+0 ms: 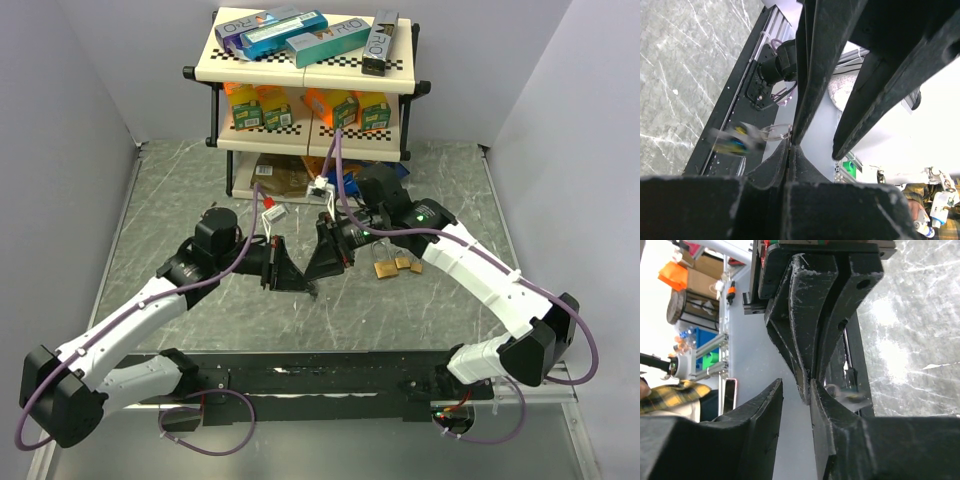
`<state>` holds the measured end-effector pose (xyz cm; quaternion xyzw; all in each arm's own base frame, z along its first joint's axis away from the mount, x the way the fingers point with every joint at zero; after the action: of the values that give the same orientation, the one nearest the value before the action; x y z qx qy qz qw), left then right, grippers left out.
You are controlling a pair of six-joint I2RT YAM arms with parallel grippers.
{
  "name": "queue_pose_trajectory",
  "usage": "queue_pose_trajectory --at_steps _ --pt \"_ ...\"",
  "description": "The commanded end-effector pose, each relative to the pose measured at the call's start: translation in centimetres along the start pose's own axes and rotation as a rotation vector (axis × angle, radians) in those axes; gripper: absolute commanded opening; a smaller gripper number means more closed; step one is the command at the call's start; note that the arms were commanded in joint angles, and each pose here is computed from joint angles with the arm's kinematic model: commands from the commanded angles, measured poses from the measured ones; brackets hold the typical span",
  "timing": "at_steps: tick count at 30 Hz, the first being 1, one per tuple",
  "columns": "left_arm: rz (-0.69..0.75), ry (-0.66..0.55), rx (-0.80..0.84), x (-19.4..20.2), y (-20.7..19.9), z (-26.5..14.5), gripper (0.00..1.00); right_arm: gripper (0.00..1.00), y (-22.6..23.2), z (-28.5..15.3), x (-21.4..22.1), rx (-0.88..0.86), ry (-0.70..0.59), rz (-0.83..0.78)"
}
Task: Unlock with the key
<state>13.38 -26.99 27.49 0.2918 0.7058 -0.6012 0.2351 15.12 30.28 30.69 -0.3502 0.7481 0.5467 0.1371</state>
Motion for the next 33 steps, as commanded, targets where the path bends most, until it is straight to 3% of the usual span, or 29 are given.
queue_pose_trajectory --at_steps 1,15,33 --pt "0.066 -0.032 0.055 -0.6 -1.9 -0.5 0.01 0.39 0.9 -1.5 -0.9 -0.007 -0.075 -0.044" --pt "0.066 -0.032 0.058 -0.6 -2.2 -0.5 0.01 0.43 -1.0 -0.5 0.1 0.0 -0.045 -0.006" --pt "0.07 -0.023 0.074 -0.4 -2.1 -0.3 0.01 0.17 0.5 -0.3 -0.2 -0.077 -0.026 -0.03"
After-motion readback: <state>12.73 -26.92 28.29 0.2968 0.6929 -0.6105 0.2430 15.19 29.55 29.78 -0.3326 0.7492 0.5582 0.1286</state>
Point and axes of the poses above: each gripper's point midway between its finger pads, its own z axis out along the fingers, its own y axis along the line the jaws close on, x = y × z, the point moved 2 cm from there along -z, back along the fingers, and after that the axes turned 9 degrees about z, right-handed, at the moved point
